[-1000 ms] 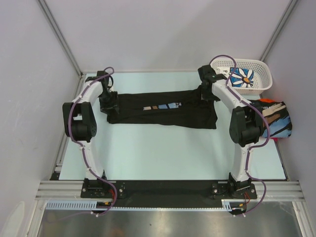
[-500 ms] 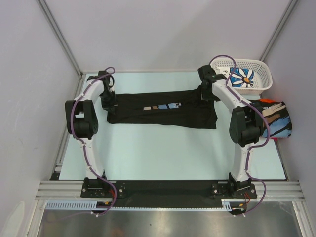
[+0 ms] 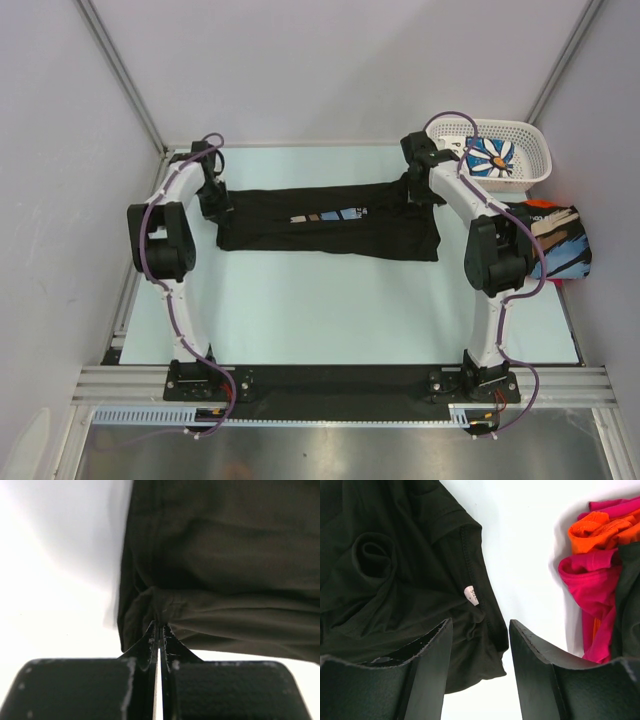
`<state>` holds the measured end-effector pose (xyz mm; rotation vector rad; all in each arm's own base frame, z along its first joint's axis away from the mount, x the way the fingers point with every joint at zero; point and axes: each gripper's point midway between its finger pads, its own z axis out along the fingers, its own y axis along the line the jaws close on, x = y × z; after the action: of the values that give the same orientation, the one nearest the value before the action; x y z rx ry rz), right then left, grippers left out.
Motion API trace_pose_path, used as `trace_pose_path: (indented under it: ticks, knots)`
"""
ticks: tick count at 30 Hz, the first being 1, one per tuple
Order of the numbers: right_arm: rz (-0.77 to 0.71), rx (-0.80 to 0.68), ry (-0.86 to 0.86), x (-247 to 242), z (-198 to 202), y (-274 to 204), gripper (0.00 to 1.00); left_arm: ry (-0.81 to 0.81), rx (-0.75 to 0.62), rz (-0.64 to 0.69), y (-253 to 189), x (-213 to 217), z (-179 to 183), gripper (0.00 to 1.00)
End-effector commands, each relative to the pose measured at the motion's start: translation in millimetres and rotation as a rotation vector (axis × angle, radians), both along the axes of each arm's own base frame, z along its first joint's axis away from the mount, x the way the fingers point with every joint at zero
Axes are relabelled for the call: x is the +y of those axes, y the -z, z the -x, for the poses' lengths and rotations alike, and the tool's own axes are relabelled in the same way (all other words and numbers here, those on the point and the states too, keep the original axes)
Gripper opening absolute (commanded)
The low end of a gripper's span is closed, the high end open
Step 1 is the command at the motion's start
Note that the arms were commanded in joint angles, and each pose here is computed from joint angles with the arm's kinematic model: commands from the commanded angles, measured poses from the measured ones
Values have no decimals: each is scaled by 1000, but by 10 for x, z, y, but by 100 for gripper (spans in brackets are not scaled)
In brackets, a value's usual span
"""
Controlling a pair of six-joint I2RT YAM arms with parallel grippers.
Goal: Fold and stack the t-shirts
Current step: Fold the other side of the tshirt into a rectangle
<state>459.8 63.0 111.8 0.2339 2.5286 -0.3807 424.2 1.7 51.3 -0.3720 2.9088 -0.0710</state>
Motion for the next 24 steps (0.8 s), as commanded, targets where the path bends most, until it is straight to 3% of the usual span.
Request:
trace_pose_path:
  ticks: [1,10,16,17,18,20,21,24]
  knots:
    - [-10,-22,7,11,-53,-75,54,-65,-178,-20,-429,130,-387,0]
    - [-10,-19,-2,80,-37,-55,54,-78,-196,45,-412,63,-613,0]
    - [-8,-9,-17,126,-29,-32,55,-94,-117,36,-147,92,-640,0]
    - [-12,-13,-23,154,-32,-43,56,-107,-97,31,-71,116,-618,12]
    - [-11,-12,-27,149,-36,-51,56,-111,-89,33,-46,127,-610,59]
    - [-13,-24,-35,181,-47,-85,57,-120,-81,36,-41,127,-586,89]
    - [-9,-26,-41,183,-45,-92,57,-125,-96,27,-52,146,-602,99]
    - [-8,-53,-58,203,-46,-160,57,-129,-210,17,-383,166,-672,100]
